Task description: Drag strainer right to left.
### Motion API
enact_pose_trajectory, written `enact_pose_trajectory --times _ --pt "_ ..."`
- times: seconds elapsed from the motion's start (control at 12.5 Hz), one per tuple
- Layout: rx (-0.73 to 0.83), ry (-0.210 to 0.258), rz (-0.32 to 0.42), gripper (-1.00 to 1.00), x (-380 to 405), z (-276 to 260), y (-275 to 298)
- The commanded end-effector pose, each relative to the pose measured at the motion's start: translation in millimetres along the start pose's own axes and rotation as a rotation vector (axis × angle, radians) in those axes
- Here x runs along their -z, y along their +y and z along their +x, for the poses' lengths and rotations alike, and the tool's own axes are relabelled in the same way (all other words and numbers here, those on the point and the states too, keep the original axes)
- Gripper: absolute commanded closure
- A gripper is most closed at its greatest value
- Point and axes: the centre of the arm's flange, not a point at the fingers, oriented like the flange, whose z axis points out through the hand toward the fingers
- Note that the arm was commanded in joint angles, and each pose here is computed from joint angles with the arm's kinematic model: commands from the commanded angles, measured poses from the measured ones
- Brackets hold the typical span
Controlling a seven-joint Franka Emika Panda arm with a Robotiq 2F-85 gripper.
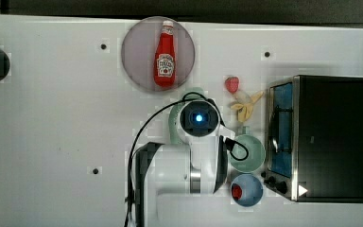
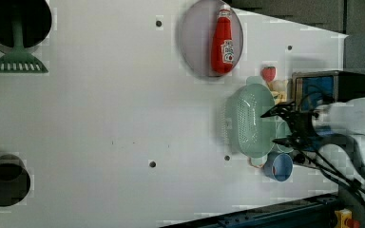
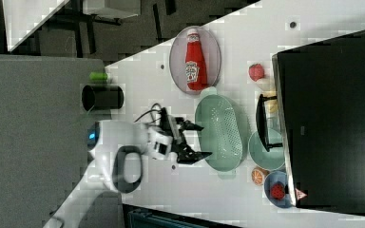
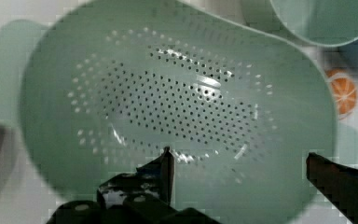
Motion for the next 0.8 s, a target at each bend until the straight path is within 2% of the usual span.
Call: enact_pose_trajectory --times 0.08,0.32,0.56,0.8 --pt "-0.205 0.018 0.125 -1.00 -4 4 -18" --pt "-0.263 0.019 0.163 -1.00 -49 -7 -36" --pt "-0.267 0.006 0.131 -1.00 -84 -22 -41" --pt "-0.249 0.003 0.129 -1.00 -101 -33 -45"
